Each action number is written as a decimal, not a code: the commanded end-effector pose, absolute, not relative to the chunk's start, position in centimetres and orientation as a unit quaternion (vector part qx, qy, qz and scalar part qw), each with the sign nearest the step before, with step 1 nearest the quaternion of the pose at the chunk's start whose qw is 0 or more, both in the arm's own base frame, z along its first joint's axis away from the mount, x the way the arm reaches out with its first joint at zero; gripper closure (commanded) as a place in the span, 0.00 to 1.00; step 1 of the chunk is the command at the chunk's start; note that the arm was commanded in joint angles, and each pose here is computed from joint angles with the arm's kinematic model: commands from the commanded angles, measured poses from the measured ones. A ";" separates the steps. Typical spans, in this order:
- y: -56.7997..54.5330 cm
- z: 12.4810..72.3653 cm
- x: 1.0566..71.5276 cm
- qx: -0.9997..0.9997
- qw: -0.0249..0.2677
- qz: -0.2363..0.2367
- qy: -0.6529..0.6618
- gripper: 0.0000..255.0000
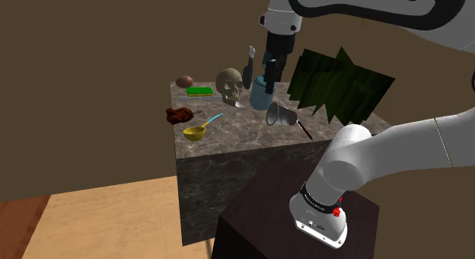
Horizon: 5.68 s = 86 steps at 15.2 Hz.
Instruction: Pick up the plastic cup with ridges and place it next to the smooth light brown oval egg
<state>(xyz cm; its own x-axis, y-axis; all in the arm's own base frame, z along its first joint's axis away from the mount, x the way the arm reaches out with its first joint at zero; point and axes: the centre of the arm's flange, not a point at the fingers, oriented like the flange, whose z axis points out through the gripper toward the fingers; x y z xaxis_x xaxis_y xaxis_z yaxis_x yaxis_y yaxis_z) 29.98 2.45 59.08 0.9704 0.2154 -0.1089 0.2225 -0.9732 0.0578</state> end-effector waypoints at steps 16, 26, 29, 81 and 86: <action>-12.7 48.3 38.2 0.995 0.035 -0.087 0.039 0.00; -21.9 41.5 41.5 0.994 0.036 -0.107 -0.002 0.00; -22.0 39.9 41.1 0.994 0.036 -0.107 -0.002 0.00; -20.5 47.4 34.4 0.999 -0.022 0.039 -0.020 0.00; -19.8 44.7 33.1 0.996 -0.038 0.079 -0.025 0.00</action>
<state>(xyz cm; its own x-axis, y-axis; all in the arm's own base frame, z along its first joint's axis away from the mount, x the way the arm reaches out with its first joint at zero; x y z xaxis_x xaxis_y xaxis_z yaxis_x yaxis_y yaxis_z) 33.09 -19.83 45.18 0.9873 -0.0554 0.1488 -0.0443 -0.9960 -0.0770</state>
